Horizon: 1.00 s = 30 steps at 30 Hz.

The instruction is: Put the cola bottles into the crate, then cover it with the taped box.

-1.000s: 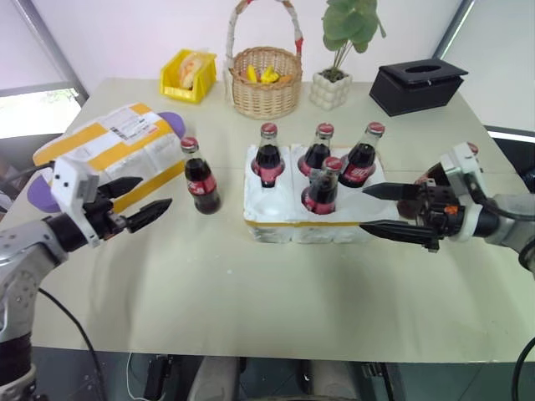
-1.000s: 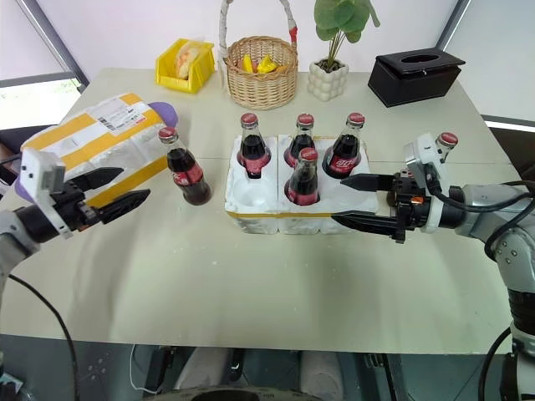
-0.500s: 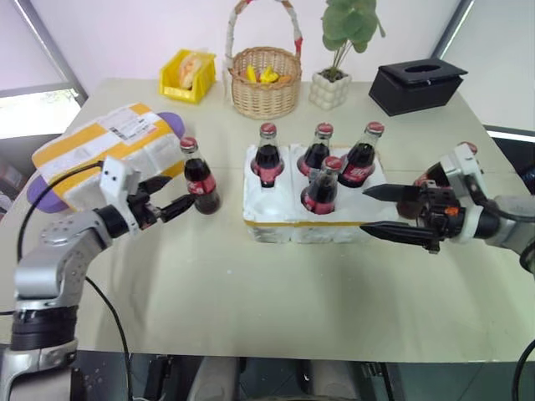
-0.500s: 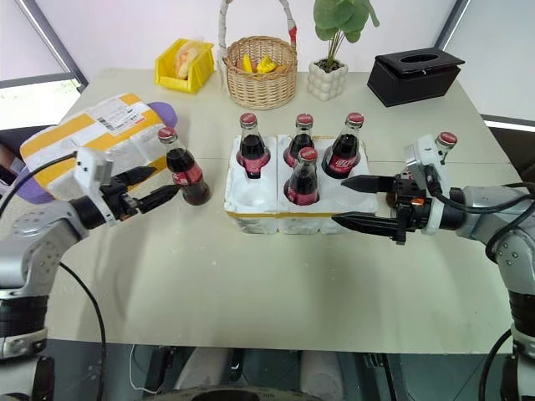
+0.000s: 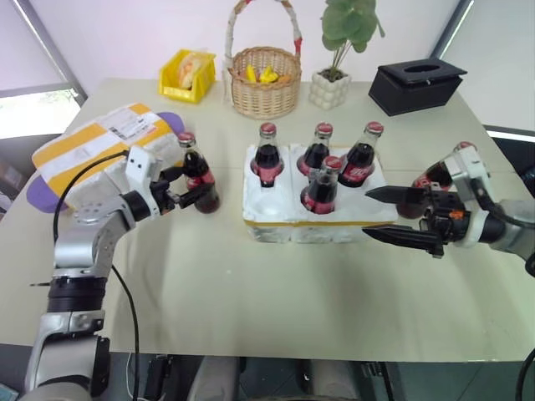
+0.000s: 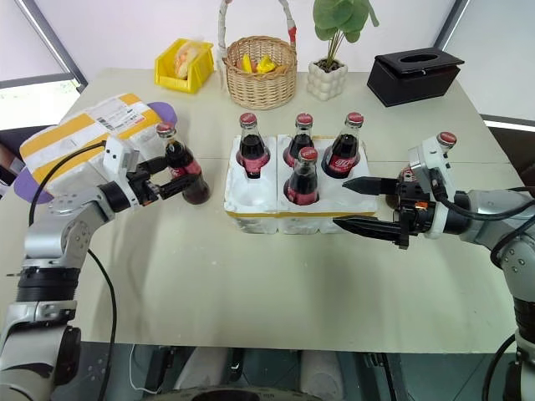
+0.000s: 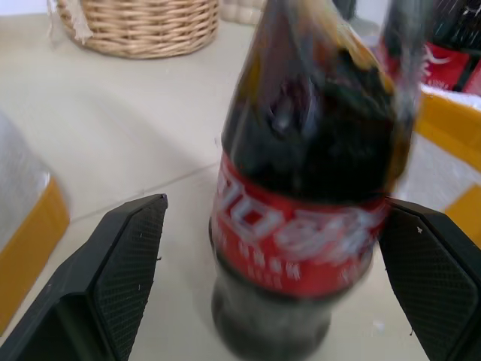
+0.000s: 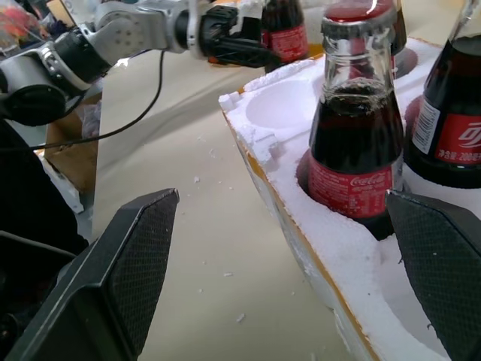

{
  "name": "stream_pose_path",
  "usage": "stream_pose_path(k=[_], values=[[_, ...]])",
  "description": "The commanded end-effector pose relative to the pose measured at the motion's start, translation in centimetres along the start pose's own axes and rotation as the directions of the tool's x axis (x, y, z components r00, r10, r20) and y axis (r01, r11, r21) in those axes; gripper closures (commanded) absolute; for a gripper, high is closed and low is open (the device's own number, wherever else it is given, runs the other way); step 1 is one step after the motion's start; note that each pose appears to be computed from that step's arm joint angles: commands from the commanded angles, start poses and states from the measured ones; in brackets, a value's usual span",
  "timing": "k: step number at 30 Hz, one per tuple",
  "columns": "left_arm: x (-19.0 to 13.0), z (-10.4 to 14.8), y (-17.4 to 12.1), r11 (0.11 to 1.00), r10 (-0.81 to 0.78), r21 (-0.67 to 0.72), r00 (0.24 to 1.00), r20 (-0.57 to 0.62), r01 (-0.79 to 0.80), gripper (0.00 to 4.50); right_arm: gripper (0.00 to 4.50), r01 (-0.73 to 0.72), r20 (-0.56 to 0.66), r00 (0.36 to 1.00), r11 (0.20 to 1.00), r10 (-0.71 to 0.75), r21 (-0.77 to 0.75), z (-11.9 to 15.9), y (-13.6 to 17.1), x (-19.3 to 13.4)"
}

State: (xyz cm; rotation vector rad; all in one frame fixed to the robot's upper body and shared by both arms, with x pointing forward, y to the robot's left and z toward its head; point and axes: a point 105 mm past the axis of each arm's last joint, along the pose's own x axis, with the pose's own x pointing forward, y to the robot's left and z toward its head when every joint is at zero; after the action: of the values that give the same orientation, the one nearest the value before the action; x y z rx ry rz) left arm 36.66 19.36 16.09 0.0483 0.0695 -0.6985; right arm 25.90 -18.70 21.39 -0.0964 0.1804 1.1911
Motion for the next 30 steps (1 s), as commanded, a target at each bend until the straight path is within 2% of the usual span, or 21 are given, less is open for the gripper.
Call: stream_pose_path(k=[1, 9, 11, 12, 13, 14, 15, 18, 23, 30], values=[[0.5, 0.8, 0.2, 1.0, 0.001, 0.025, 1.0, 0.027, -0.002, 0.06, 0.0, -0.002, 0.022, 1.0, 0.999, 0.003, -0.039, 1.0, 0.5, -0.3], [1.2, 1.0, 0.1, 1.0, -0.015, -0.006, 0.999, 0.051, 0.015, 0.06, 0.0, 0.003, 0.026, 1.0, 0.999, -0.002, -0.04, 0.9, 0.5, -0.3], [1.1, 1.1, 0.0, 1.0, -0.03, 0.0, 0.998, 0.049, 0.03, 0.59, 0.0, 0.004, 0.026, 1.0, 0.999, -0.003, -0.039, 0.9, 0.5, -0.3], [1.0, 1.1, -0.1, 0.999, -0.035, 0.003, 0.998, 0.047, 0.035, 0.92, 0.0, 0.004, 0.026, 1.0, 0.999, -0.003, -0.039, 0.9, 0.5, -0.3], [0.8, 1.2, -0.1, 0.999, -0.038, 0.007, 0.998, 0.046, 0.038, 1.45, 0.0, 0.005, 0.026, 1.0, 0.999, -0.004, -0.039, 0.9, 0.5, -0.3], [0.4, 1.5, -0.3, 0.999, -0.05, 0.013, 0.998, 0.042, 0.05, 1.73, 0.0, 0.006, 0.027, 1.0, 0.999, -0.004, -0.039, 0.8, 0.5, -0.3], [0.0, 2.0, -0.4, 0.998, -0.067, 0.018, 0.997, 0.036, 0.066, 1.69, 0.0, 0.006, 0.027, 1.0, 0.999, -0.005, -0.038, 0.8, 0.5, -0.3], [-1.4, 4.1, -1.2, 0.99, -0.139, 0.038, 0.99, 0.037, 0.138, 1.69, 0.0, 0.007, 0.026, 1.0, 0.999, -0.006, -0.036, 0.7, 0.5, -0.3], [-2.3, 9.0, -2.8, 0.961, -0.271, 0.072, 0.96, 0.071, 0.266, 1.69, 0.0, 0.007, 0.026, 1.0, 0.999, -0.006, -0.031, 0.5, 0.3, -0.3], [-1.5, 14.5, -8.1, 0.859, -0.509, 0.13, 0.853, 0.114, 0.495, 1.69, 0.0, 0.002, 0.032, 0.999, 1.0, -0.001, -0.028, 0.2, 0.4, 0.1]])
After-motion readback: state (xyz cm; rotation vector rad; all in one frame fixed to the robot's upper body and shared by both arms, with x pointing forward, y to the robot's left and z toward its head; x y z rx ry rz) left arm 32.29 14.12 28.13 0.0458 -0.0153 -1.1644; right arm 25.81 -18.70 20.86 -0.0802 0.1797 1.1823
